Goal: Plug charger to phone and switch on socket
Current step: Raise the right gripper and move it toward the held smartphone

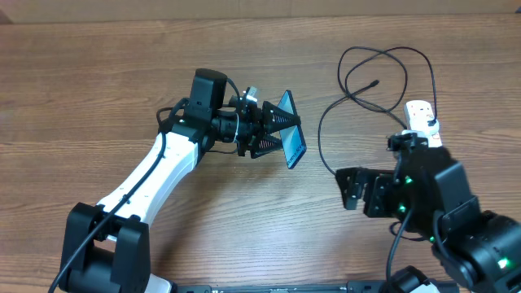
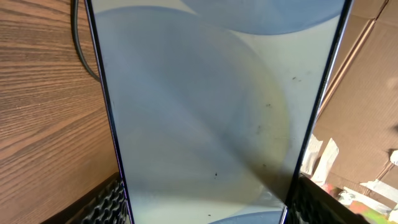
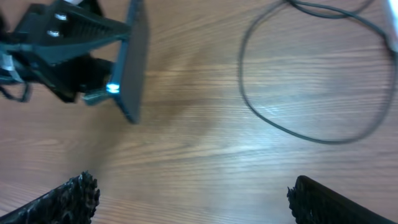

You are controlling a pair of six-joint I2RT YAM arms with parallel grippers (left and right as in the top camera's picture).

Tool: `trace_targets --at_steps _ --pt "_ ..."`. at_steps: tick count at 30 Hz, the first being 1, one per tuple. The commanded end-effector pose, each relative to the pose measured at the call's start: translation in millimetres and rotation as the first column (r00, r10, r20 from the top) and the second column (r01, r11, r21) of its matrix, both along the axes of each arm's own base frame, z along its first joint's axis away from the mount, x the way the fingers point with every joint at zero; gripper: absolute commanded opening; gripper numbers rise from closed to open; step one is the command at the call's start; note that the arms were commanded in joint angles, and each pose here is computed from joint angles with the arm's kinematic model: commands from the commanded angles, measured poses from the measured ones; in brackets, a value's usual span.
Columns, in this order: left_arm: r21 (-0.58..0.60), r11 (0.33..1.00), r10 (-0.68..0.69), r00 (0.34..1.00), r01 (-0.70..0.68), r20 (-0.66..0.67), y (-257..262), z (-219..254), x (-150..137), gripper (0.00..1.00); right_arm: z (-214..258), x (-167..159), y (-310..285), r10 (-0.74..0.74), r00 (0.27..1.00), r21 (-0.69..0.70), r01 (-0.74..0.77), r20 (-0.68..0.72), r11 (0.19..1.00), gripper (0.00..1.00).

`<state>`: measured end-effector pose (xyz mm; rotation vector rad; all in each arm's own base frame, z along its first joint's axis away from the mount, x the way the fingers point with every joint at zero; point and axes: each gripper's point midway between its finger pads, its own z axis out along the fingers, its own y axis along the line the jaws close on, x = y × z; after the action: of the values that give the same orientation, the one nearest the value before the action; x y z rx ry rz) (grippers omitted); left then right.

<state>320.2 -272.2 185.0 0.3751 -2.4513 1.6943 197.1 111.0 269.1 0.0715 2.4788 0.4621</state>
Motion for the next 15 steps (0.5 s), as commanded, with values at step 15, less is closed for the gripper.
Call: trace_targets --at_steps 15 --pt "-0.027 0.999 -0.028 1.0 0.028 -0.008 -4 4 -4 0.25 -54 23 34 -0.289 0.946 0.068 0.282 0.149 0.957 1.0"
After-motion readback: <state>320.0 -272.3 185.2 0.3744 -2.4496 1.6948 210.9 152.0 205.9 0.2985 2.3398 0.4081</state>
